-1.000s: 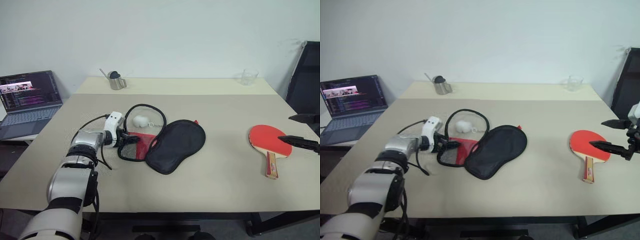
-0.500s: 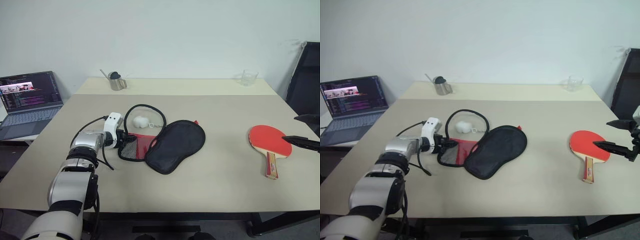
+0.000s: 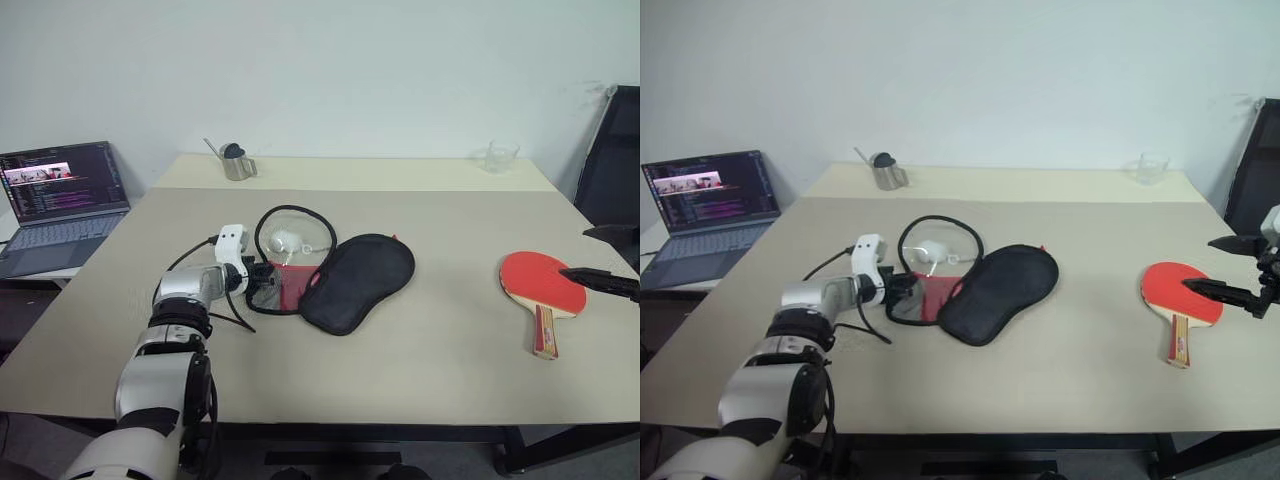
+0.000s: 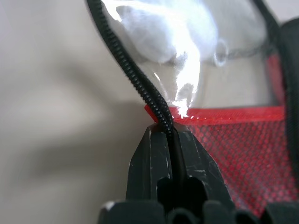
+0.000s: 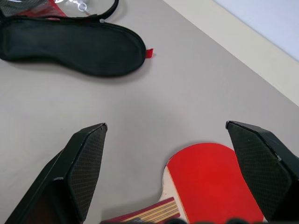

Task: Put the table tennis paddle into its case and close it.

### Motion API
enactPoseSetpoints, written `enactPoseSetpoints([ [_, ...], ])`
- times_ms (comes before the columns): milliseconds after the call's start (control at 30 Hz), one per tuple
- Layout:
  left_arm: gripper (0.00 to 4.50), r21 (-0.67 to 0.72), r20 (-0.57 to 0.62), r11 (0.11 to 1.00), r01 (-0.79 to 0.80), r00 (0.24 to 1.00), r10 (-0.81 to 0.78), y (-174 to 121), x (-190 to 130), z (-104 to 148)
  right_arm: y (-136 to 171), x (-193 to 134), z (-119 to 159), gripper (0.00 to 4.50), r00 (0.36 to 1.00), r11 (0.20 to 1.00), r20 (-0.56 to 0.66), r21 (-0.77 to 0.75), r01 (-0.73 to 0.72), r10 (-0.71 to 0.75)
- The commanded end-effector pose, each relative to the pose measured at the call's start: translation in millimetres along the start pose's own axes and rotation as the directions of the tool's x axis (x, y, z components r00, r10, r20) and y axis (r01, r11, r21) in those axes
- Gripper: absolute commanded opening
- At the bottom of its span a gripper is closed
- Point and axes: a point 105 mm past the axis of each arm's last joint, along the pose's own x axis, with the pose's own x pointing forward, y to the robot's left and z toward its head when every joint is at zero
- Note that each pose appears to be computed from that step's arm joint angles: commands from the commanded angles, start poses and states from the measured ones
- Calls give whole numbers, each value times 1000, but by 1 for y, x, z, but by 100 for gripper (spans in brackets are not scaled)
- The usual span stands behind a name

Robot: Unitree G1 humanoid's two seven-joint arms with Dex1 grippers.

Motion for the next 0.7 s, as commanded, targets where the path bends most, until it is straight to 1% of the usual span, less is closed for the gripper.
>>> enactPoseSetpoints([
  [33, 3, 8, 88, 1000, -24, 996, 23, -12, 2, 16, -3, -3, 12, 450, 1000, 999, 14, -51, 16, -15],
  [133, 3, 14, 123, 999, -37, 992, 35, -25, 7, 17, -3, -2, 12, 450, 1000, 999, 13, -51, 13, -13],
  [333, 3, 11, 258, 994, -113, 960, 106, -49, 16, 31, -3, -1, 12, 450, 1000, 998, 13, -54, 8, -8],
  [567, 3, -8, 308, 986, -167, 937, 162, -61, 24, 33, -1, -1, 11, 450, 1000, 999, 13, -53, 8, -8],
  [700, 3, -19, 350, 972, -235, 909, 227, -63, 26, 37, 1, -2, 10, 450, 1000, 999, 13, -49, 8, -8],
])
